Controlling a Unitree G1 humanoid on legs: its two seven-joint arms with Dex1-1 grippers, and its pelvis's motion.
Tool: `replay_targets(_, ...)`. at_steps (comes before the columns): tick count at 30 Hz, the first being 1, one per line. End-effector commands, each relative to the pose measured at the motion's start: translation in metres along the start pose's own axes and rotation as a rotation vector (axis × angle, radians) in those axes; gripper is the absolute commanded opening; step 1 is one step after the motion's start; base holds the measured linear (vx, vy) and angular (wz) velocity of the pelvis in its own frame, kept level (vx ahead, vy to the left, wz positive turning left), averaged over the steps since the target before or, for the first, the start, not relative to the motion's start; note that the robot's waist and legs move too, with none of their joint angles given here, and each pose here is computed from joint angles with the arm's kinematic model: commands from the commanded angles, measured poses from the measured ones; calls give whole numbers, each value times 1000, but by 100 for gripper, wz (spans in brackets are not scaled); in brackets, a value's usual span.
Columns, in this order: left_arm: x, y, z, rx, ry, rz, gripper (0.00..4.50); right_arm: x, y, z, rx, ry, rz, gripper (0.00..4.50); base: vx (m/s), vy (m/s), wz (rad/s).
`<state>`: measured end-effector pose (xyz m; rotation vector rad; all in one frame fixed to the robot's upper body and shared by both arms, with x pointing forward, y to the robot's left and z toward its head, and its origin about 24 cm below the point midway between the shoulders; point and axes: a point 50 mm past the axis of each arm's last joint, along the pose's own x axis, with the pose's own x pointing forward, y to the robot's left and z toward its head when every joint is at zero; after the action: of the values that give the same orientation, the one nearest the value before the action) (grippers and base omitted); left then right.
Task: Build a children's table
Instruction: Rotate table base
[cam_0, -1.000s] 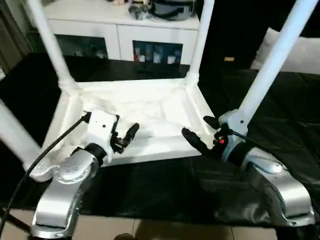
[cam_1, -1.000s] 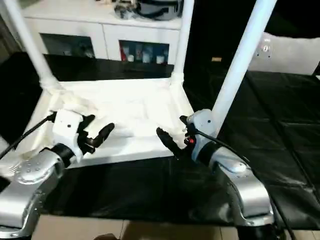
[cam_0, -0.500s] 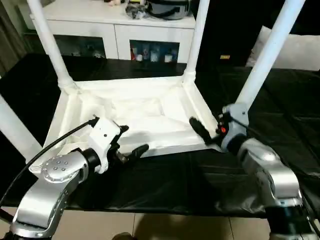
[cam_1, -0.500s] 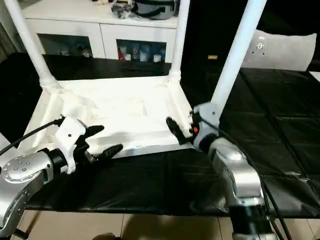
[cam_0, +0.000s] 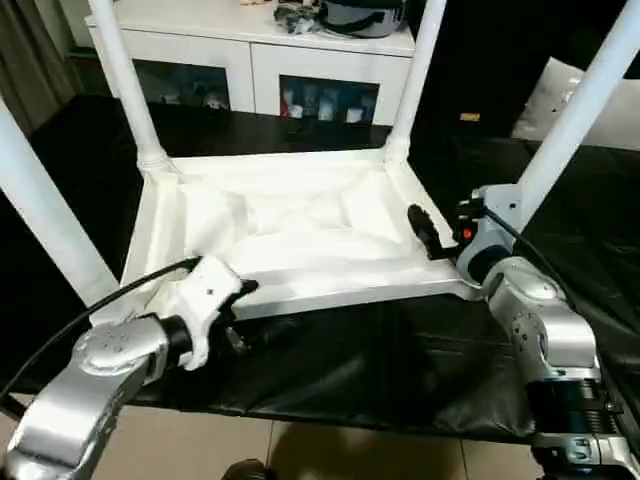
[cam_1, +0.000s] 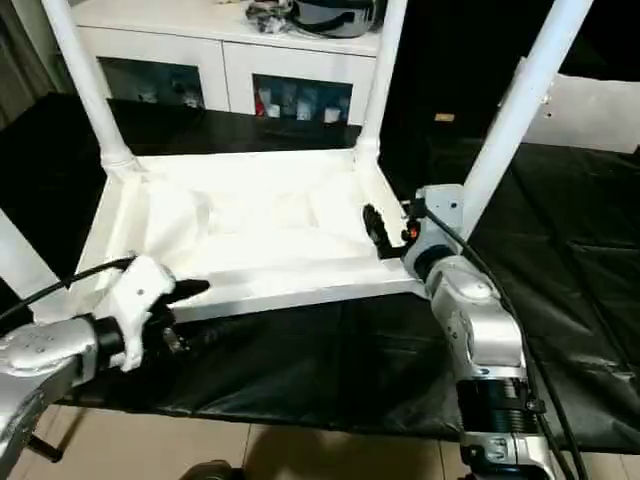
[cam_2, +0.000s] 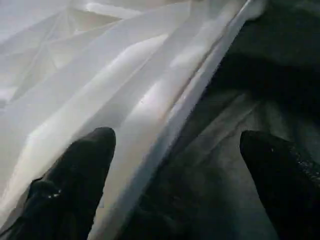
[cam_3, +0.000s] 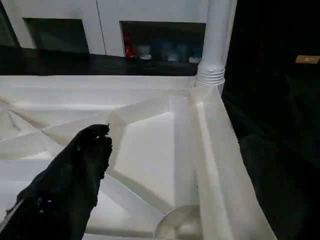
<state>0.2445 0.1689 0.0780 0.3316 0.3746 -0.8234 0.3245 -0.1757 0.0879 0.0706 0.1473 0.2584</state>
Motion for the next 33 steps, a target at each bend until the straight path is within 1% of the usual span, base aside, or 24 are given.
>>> replay_targets(1, 7, 10, -1, 100, 48, 58, 443, 2, -3, 3, -12, -10, -15, 450, 0, 0, 0)
replay_targets(2, 9, 12, -2, 121, 59, 64, 443, 2, -3, 3, -10, -10, -21, 450, 0, 0, 0)
replay_targets(3, 13, 16, -3, 173, 89, 70, 443, 2, -5, 3, -6, -11, -30, 450, 0, 0, 0)
replay_targets(4, 13, 16, -3, 175, 91, 71, 443, 2, -5, 3, -6, -11, -30, 450, 0, 0, 0)
replay_targets(6, 17, 19, -2, 224, 116, 73, 443, 3, -7, 3, -4, -12, -41, 450, 0, 0, 0)
replay_targets(8, 18, 21, -2, 239, 119, 75, 443, 2, -8, 3, -5, -11, -45, 450, 0, 0, 0)
replay_targets(11, 21, 28, 2, 278, 98, 117, 443, 1, -16, 2, -10, -3, -81, 450, 0, 0, 0)
replay_targets(12, 21, 28, 2, 278, 98, 117, 443, 1, -16, 2, -10, -3, -81, 450, 0, 0, 0)
replay_targets(13, 22, 33, 5, 299, 83, 144, 443, 1, -24, 2, -18, 2, -113, 450, 0, 0, 0)
replay_targets(17, 25, 38, 9, 321, 63, 172, 443, 0, -41, 5, -30, -4, -169, 450, 0, 0, 0)
replay_targets(18, 25, 40, 10, 328, 61, 177, 443, -2, -52, 7, -40, -4, -209, 450, 0, 0, 0)
replay_targets(20, 26, 42, 11, 334, 61, 178, 443, -4, -65, 10, -52, -6, -263, 450, 0, 0, 0)
replay_targets(21, 26, 42, 11, 335, 60, 179, 443, -5, -67, 10, -53, -6, -269, 450, 0, 0, 0)
replay_targets(24, 30, 46, 13, 339, 46, 199, 443, -11, -88, 15, -66, -11, -345, 450, 0, 0, 0)
replay_targets(25, 31, 48, 14, 338, 42, 205, 443, -12, -91, 17, -68, -12, -355, 450, 0, 0, 0)
replay_targets(26, 34, 50, 15, 334, 35, 219, 443, -15, -98, 19, -79, -15, -375, 450, 0, 0, 0)
replay_targets(30, 42, 53, 15, 331, 35, 250, 443, -21, -106, 19, -107, -5, -398, 450, 0, 0, 0)
replay_targets(33, 45, 53, 16, 327, 14, 276, 443, -23, -106, 16, -119, 2, -390, 450, 0, 0, 0)
